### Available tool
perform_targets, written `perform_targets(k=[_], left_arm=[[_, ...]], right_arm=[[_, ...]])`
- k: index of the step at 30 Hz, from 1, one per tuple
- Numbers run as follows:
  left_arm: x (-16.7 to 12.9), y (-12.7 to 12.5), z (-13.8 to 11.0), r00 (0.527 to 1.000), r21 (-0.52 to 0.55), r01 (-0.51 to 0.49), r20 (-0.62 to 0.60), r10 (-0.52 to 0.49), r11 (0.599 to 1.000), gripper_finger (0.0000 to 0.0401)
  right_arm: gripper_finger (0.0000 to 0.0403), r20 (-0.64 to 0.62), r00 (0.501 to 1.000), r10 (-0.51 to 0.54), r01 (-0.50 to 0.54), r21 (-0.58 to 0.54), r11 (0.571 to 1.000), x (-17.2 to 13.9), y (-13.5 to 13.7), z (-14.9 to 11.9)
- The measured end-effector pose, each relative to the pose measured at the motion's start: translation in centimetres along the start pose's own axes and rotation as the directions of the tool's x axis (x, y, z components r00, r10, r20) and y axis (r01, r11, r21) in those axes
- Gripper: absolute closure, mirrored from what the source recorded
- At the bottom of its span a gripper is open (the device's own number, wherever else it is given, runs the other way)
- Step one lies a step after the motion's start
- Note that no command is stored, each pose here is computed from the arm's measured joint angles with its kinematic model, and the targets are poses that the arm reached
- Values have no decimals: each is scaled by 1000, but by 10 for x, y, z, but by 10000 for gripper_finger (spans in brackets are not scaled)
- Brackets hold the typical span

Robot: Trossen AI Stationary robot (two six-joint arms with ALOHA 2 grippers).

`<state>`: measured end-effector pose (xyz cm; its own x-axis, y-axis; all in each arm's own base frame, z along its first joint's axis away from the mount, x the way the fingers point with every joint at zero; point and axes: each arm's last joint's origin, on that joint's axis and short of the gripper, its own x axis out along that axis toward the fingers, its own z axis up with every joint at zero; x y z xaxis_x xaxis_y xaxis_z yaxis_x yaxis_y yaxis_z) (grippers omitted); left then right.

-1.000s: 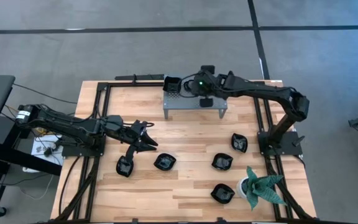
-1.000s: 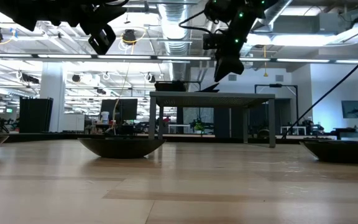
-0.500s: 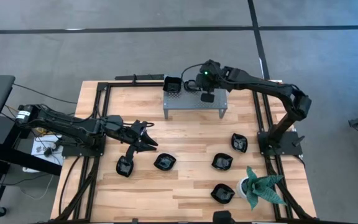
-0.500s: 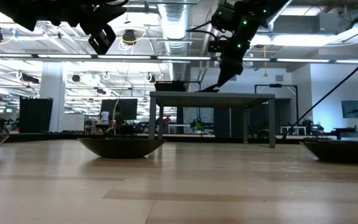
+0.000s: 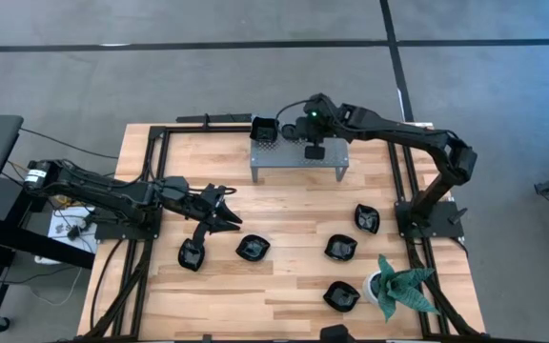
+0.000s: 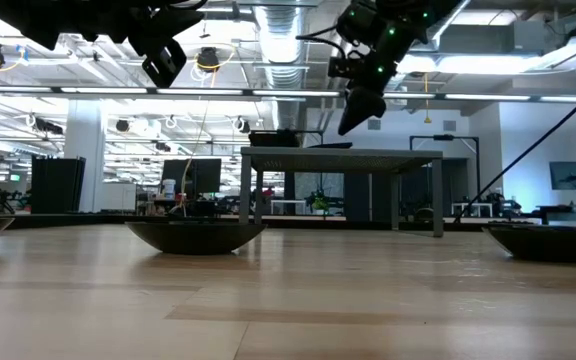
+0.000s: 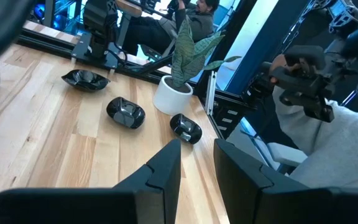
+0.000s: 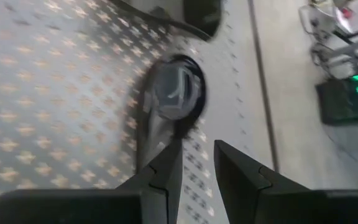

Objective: Pick & Place Mini shaped plates
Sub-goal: Put the leaf-shaped plate on the shelf

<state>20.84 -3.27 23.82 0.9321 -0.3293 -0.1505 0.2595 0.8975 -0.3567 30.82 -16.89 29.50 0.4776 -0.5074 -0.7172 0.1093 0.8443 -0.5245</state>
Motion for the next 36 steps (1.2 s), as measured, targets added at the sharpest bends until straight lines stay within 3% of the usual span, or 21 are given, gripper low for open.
perform_targets(k=[7,14,22,31,33,36], left_arm=[[0,0,0,1000,65,0,0,0,998,304],[0,0,0,1000,189,0,0,0,982,304],[0,0,0,1000,233,0,0,0,972,304],[0,0,0,1000,233,0,0,0,972,304],[0,0,0,1000,233,0,0,0,972,304],[0,0,0,1000,233,-1,-3,1,973,304]], right_arm=[[316,43,999,24,-23,-15,1000,-22,23,27],[315,118,984,137,-117,-162,980,-69,74,65],[315,145,960,239,-215,-164,963,-108,139,80],[315,151,907,393,-395,-15,919,-93,202,71],[315,240,865,440,-450,-14,893,-83,217,79],[315,266,808,525,-529,-63,846,-62,243,83]])
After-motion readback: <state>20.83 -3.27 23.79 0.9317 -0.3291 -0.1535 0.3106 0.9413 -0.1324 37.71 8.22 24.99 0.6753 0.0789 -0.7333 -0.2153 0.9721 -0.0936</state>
